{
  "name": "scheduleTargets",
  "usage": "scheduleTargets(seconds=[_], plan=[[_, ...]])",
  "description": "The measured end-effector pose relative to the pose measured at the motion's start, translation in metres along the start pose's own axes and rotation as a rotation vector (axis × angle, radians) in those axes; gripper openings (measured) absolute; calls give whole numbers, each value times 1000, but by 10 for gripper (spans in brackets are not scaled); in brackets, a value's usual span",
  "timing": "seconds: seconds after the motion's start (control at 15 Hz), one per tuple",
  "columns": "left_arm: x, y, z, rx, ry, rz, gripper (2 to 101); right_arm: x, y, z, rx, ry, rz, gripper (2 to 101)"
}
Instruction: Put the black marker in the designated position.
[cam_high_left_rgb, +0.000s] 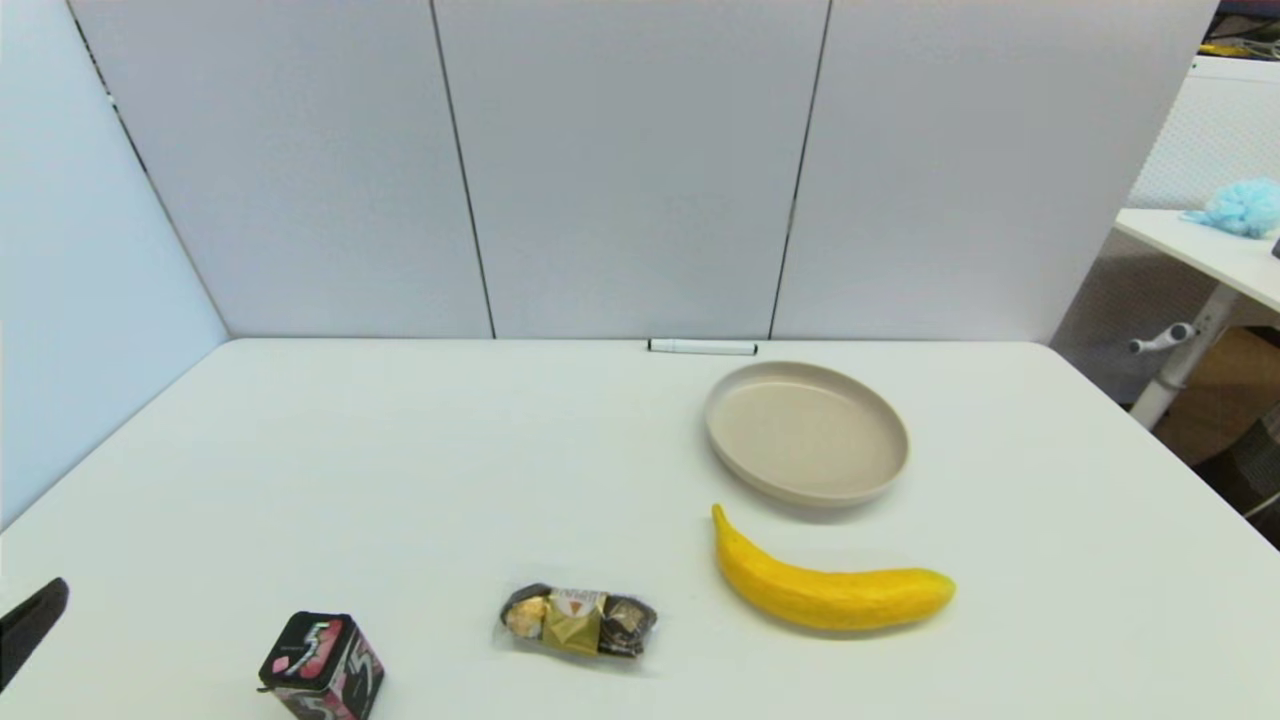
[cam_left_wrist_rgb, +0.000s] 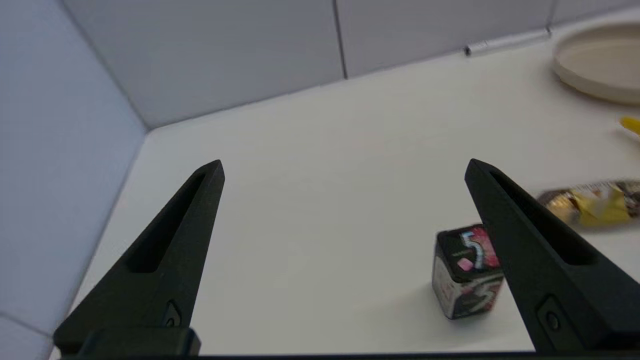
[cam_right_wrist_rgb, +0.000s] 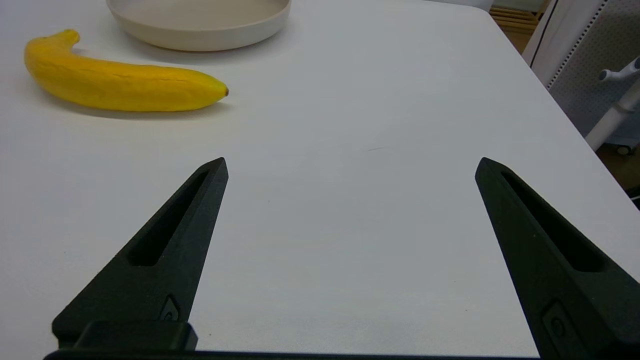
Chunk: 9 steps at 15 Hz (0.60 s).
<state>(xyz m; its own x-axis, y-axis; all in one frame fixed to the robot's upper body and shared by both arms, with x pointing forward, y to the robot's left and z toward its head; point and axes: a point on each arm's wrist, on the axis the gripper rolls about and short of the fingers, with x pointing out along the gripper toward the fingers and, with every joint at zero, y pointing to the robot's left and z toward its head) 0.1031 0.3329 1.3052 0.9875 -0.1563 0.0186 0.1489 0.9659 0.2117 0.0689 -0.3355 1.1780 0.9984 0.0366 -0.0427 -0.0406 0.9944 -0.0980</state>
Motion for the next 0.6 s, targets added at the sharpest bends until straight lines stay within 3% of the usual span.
scheduleTargets(seconds=[0.33,0.6], plan=[[-13,-11,-42,-13,-78,8,974,0,0,0,0,0,0,980],[-15,-18,-65,-7,-48,6,976,0,0,0,0,1,-1,980]])
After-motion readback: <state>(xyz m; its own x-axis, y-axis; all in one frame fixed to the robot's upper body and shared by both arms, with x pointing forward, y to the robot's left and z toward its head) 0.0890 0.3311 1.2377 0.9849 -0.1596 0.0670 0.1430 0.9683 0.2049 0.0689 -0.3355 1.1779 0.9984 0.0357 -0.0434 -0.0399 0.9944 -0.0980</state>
